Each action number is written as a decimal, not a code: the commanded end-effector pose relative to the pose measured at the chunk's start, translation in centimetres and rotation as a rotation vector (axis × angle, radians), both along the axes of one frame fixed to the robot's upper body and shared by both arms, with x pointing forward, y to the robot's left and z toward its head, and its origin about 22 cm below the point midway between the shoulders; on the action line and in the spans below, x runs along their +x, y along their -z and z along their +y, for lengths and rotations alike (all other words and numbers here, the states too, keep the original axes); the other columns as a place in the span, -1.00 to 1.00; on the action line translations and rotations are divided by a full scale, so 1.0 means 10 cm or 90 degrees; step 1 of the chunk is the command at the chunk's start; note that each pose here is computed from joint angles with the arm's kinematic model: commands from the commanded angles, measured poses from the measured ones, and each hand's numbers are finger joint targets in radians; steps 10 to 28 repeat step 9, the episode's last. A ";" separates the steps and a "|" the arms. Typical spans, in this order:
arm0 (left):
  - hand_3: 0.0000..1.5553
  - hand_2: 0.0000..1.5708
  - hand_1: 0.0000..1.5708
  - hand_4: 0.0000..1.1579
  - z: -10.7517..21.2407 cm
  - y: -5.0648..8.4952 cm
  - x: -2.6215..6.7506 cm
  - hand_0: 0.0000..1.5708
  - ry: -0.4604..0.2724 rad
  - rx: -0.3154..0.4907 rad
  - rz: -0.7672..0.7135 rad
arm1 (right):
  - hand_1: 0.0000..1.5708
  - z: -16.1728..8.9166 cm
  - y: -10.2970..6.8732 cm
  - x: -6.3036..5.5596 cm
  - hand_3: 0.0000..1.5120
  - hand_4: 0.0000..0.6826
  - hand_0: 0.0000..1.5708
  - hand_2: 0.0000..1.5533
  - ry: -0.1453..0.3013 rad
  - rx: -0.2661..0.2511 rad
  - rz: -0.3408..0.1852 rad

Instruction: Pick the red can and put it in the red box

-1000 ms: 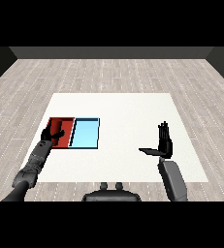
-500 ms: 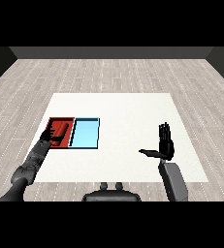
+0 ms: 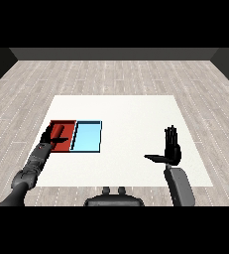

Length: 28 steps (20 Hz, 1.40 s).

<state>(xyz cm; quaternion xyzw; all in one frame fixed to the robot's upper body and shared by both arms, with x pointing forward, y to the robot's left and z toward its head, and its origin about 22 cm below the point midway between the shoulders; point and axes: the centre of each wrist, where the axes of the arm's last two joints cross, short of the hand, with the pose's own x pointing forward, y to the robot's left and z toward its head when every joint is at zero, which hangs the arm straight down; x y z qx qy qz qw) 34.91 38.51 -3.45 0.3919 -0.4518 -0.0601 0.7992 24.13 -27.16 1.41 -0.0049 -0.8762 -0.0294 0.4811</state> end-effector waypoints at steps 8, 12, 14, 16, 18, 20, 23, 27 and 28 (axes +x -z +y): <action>-1.00 -1.00 -1.00 -1.00 -0.59 -0.50 0.445 -1.00 0.175 -0.193 -0.582 | -1.00 0.09 -0.06 0.06 -1.00 -1.00 -1.00 -1.00 -0.040 0.004 -0.009; -1.00 -1.00 -1.00 -1.00 -0.65 -0.45 0.412 -1.00 0.182 -0.196 -0.590 | -1.00 0.04 -0.01 0.02 -1.00 -1.00 -1.00 -1.00 -0.045 0.007 -0.006; -1.00 -1.00 -1.00 -1.00 -0.65 -0.45 0.412 -1.00 0.182 -0.196 -0.590 | -1.00 0.04 -0.01 0.02 -1.00 -1.00 -1.00 -1.00 -0.045 0.007 -0.006; -1.00 -1.00 -1.00 -1.00 -0.65 -0.45 0.412 -1.00 0.182 -0.196 -0.590 | -1.00 0.04 -0.01 0.02 -1.00 -1.00 -1.00 -1.00 -0.045 0.007 -0.006; -1.00 -1.00 -1.00 -1.00 -0.65 -0.45 0.412 -1.00 0.182 -0.196 -0.590 | -1.00 0.04 -0.01 0.02 -1.00 -1.00 -1.00 -1.00 -0.045 0.007 -0.006; -1.00 -1.00 -1.00 -1.00 -0.65 -0.45 0.412 -1.00 0.182 -0.196 -0.590 | -1.00 0.04 -0.01 0.02 -1.00 -1.00 -1.00 -1.00 -0.045 0.007 -0.006; -1.00 -1.00 -1.00 -1.00 -0.65 -0.45 0.412 -1.00 0.182 -0.196 -0.590 | -1.00 0.04 -0.01 0.02 -1.00 -1.00 -1.00 -1.00 -0.045 0.007 -0.006; -1.00 -1.00 -1.00 -1.00 -0.65 -0.45 0.412 -1.00 0.182 -0.196 -0.590 | -1.00 0.04 -0.01 0.02 -1.00 -1.00 -1.00 -1.00 -0.045 0.007 -0.006; -1.00 -1.00 -1.00 -1.00 -0.65 -0.45 0.412 -1.00 0.182 -0.196 -0.590 | -1.00 0.04 -0.01 0.02 -1.00 -1.00 -1.00 -1.00 -0.045 0.007 -0.006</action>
